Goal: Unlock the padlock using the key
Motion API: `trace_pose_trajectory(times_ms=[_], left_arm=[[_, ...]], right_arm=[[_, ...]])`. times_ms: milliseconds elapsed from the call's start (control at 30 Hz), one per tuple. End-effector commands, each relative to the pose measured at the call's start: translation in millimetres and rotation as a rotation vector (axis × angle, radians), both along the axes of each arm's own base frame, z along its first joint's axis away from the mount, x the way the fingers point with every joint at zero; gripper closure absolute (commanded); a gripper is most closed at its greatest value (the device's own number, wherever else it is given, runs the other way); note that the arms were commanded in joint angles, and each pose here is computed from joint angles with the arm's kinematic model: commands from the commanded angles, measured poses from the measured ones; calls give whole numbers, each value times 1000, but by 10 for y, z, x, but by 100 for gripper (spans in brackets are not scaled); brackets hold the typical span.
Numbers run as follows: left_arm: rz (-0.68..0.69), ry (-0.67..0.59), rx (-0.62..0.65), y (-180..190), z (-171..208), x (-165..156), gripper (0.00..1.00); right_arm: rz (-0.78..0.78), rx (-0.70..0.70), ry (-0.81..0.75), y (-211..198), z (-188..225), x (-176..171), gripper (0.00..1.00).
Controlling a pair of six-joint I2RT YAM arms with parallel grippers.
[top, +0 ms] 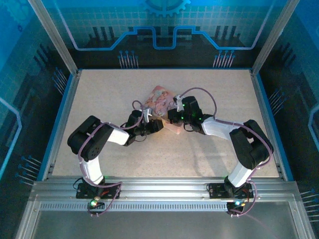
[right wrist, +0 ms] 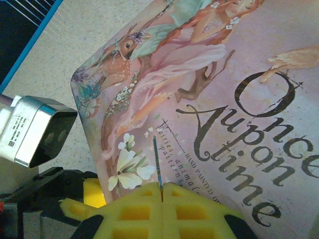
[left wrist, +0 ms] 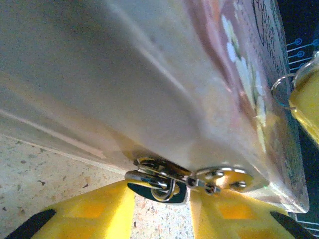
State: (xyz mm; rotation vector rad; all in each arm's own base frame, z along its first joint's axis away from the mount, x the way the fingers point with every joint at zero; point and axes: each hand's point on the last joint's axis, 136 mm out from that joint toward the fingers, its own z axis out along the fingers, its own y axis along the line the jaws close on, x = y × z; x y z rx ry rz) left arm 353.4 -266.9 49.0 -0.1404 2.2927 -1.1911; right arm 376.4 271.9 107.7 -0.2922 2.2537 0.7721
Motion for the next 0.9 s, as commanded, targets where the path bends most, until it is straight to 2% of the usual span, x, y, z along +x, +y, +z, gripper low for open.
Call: trace_pose_trajectory(times_ms=[0,133,367,567,700,800,833,867], left_arm=[[9,-55,-37,-73,145,87,68],[11,-58,-41,-72,170,93,71],[26,-31,-71,-78,259,49,74],[66,103,-97,-66,318,-16,79],[51,147,-117,-117,441,-45,80],[48,172,-136,-140,524,-54,79],[48,178,-140,-144,557,-59,73],[58,189,-142,-131,569,-66,72]], right_arm=[[-2,-46,70,-18,-249,-103,100],[0,-29,24,1,-117,-71,100],[28,-33,-106,-120,173,-235,100],[147,-108,-210,-233,192,-739,100],[203,-152,-269,-247,133,-997,100],[249,-191,-286,-175,32,-1123,100],[264,-207,-295,-139,-1,-1146,100],[276,-225,-301,-104,-37,-1160,100]])
